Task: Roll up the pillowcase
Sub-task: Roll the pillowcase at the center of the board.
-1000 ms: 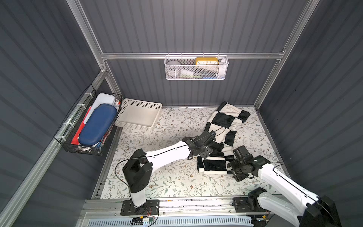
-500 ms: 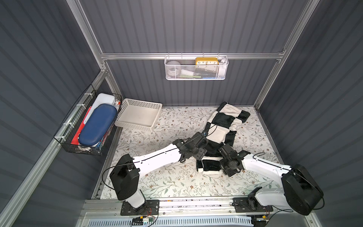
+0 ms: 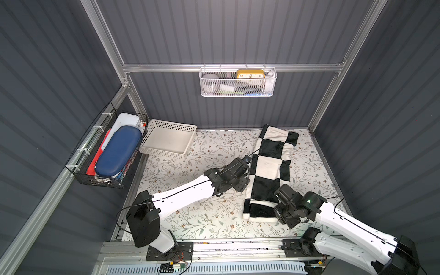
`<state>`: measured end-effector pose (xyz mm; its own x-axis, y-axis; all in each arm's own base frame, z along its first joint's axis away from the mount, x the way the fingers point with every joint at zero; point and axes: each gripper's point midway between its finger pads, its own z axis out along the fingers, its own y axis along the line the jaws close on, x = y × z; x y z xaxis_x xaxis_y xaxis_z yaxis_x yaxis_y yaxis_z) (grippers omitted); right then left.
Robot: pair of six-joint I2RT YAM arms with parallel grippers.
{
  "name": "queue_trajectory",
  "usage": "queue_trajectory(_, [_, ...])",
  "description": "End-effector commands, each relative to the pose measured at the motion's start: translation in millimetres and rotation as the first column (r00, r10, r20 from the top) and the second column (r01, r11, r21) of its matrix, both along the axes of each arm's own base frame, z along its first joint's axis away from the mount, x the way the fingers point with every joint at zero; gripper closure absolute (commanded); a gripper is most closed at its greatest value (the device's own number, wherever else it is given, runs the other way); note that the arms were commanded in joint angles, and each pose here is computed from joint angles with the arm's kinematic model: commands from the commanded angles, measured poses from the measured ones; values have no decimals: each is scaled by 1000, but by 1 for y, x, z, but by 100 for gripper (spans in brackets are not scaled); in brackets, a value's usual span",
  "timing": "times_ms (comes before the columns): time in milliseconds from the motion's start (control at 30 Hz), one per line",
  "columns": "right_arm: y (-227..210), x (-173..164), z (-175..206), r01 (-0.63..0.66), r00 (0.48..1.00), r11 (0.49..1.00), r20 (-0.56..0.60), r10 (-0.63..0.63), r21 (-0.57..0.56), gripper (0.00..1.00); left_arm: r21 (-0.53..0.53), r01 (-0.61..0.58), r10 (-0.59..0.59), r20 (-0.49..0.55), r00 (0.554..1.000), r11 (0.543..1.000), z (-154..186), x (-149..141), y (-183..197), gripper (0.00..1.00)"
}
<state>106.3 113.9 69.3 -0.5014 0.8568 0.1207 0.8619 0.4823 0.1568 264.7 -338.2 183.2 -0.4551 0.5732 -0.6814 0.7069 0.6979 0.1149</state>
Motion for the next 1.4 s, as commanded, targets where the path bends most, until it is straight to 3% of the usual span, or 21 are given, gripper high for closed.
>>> queue_trajectory(0, [-13, -34, 1, 9, 990, 999, -140, -16, -52, 100, -19, 57, -57, 0, 998, 998, 2, -6, -2, 22])
queue_trajectory(133, [-25, -20, 11, 34, 998, 995, -44, -39, -94, 100, -6, 91, -91, -69, 993, 996, -16, -16, -5, 25])
queue_trajectory(500, [-14, 28, 17, 153, 985, 988, 85, -151, -11, 100, -5, 167, -167, -114, 979, 986, -34, -21, -21, 25])
queue_trajectory(1033, [-22, 97, 26, 144, 988, 988, 51, -146, 49, 100, -23, 221, -221, -200, 955, 975, -41, -36, -27, 26])
queue_trajectory(1167, [-22, 109, 20, 153, 988, 987, 22, -154, 51, 100, -64, 315, -321, -229, 919, 947, -28, -56, -31, 28])
queue_trajectory(1367, [-30, 128, 8, 166, 986, 985, 17, -167, 51, 100, -51, 341, -343, -249, 906, 939, -22, -76, -23, 27])
